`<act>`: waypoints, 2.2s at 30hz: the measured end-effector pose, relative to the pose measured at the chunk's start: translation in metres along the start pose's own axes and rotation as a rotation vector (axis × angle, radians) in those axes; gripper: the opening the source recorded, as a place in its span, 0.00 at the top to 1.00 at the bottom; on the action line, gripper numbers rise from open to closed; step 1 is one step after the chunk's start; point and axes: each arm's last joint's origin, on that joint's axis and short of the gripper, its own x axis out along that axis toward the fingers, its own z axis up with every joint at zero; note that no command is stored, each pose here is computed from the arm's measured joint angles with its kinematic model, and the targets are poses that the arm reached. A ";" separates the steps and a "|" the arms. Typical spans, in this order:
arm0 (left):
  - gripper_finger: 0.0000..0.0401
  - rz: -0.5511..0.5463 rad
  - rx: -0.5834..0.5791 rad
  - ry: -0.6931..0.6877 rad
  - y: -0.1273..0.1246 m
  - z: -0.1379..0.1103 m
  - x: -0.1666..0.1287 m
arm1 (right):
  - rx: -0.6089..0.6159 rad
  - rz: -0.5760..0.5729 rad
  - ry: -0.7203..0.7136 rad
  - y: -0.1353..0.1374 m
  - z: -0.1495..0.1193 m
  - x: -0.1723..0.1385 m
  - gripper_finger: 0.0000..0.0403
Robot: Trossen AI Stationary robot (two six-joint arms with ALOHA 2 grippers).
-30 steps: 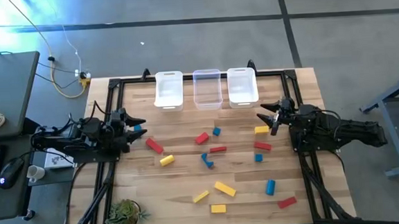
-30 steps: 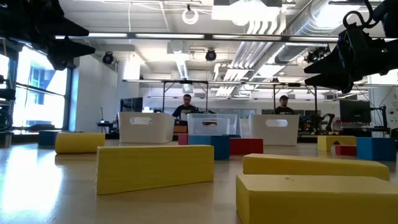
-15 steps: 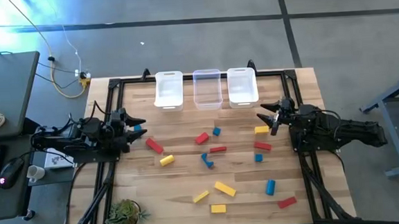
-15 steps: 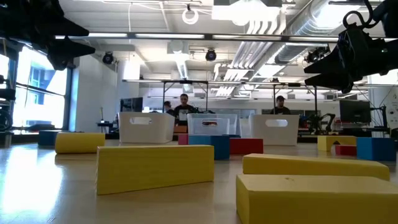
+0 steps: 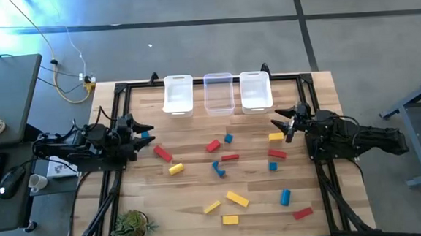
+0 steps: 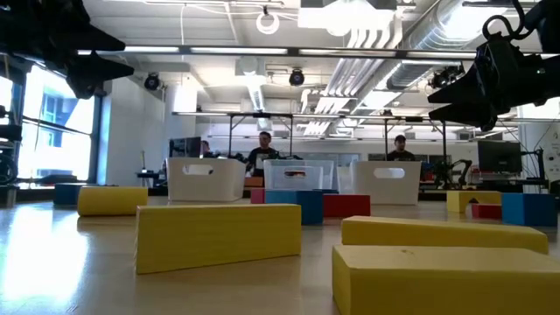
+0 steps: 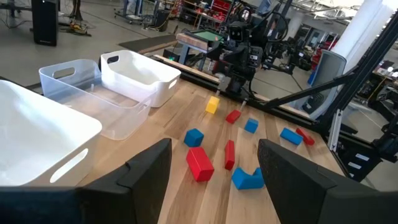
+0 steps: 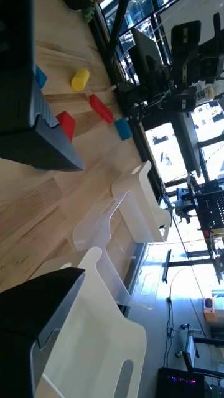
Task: Sort & place blocks by color
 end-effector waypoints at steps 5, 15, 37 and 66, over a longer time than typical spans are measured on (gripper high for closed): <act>0.43 0.001 -0.001 0.000 0.000 0.000 0.000 | 0.000 0.000 0.000 0.000 0.000 0.000 0.37; 0.43 0.000 0.000 0.000 0.000 0.000 0.000 | 0.000 0.000 0.000 0.000 0.000 0.000 0.37; 0.43 0.000 -0.001 0.000 0.000 0.000 0.000 | 0.000 0.000 0.000 0.000 0.000 0.000 0.37; 0.43 0.002 -0.009 0.004 0.000 0.000 0.000 | 0.000 0.000 0.000 0.000 0.000 0.000 0.37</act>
